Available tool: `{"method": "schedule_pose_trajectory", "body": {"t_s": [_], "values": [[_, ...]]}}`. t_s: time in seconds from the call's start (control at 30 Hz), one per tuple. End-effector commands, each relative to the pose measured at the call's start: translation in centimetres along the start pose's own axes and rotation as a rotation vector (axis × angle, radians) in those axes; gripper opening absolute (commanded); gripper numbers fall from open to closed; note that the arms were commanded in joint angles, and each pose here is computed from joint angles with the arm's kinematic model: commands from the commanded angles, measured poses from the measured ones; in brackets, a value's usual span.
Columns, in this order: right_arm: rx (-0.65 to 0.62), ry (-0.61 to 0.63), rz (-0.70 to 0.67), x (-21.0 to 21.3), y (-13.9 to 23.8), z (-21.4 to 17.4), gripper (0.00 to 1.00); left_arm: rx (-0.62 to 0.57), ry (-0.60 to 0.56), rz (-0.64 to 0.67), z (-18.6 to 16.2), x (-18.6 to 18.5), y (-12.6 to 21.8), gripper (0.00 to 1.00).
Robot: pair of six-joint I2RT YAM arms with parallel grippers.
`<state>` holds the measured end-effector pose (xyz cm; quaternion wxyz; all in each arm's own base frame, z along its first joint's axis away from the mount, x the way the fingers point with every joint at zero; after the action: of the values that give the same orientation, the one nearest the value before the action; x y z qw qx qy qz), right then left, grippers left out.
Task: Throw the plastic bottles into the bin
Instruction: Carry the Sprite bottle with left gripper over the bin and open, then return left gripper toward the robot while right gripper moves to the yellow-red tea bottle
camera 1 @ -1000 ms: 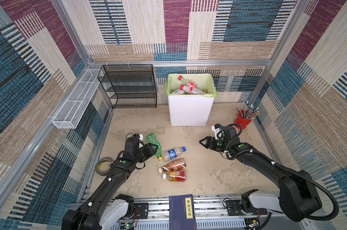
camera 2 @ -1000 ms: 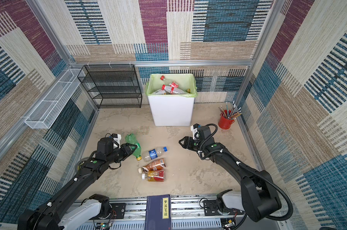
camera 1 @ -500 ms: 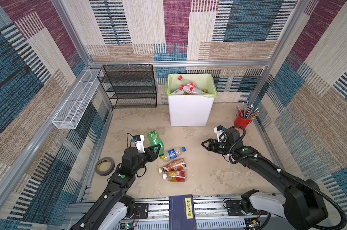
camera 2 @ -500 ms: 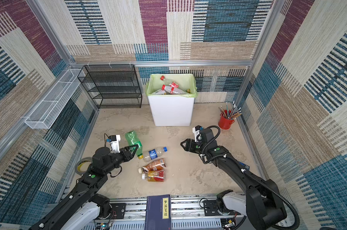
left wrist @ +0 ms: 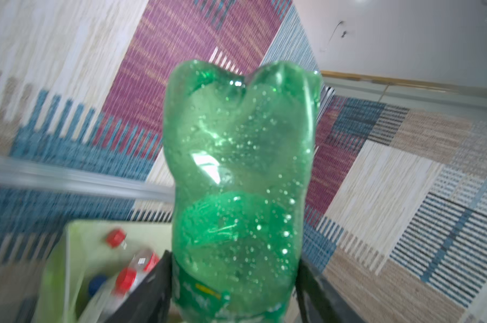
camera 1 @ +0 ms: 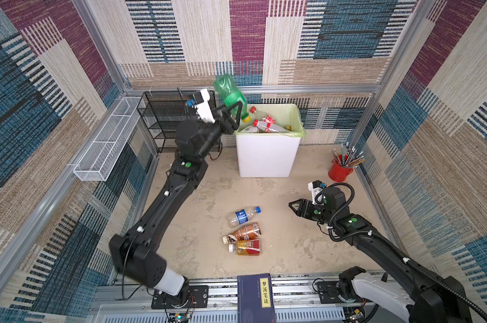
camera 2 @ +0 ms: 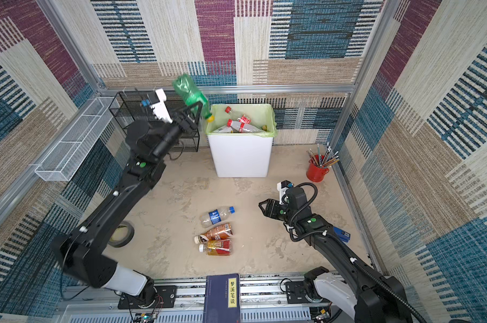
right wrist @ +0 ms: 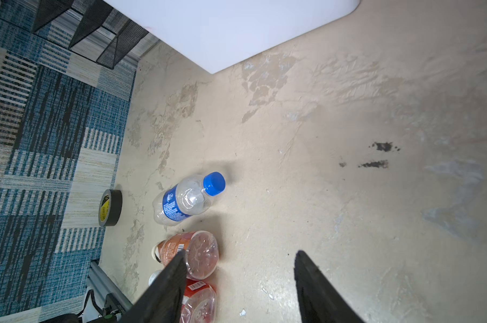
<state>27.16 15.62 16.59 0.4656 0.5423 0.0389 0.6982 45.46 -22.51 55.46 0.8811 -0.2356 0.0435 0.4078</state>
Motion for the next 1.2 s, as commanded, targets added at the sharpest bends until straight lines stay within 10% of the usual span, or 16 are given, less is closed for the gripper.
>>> {"method": "schedule_pose_trajectory", "body": {"t_s": [0.0, 0.1, 0.63, 0.87, 1.17], "values": [[-0.059, -0.024, -0.021, -0.3, 0.8, 0.7, 0.64, -0.172, -0.046, -0.042, 9.6, -2.4, -4.1, 0.85], [-0.083, -0.036, -0.037, -0.7, 1.6, 0.6, 0.64, -0.427, 0.016, -0.012, 14.1, -0.9, -2.9, 0.92], [-0.089, -0.047, -0.043, -1.3, 1.5, 0.6, 0.65, -0.502, -0.213, -0.245, 21.2, -10.8, 7.3, 0.92], [-0.054, -0.024, -0.015, -0.4, 0.9, 0.7, 0.64, -0.315, -0.166, -0.12, 15.7, -8.9, 11.4, 0.92], [0.155, 0.03, -0.001, 1.4, -1.6, -2.3, 0.63, 0.088, 0.106, 0.215, -2.1, -1.4, 21.4, 0.85]]}}
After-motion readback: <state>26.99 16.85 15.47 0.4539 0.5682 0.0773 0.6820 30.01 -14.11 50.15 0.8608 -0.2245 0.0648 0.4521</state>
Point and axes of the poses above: each gripper's point midway between its finger pads, its own y axis back along the fingers, its own x axis along the line the jaws close on, z = x × y, the point moved 1 cm from there along y, back along the fingers, and after that the axes turned 11 degrees about -y, right-handed, at the moved point
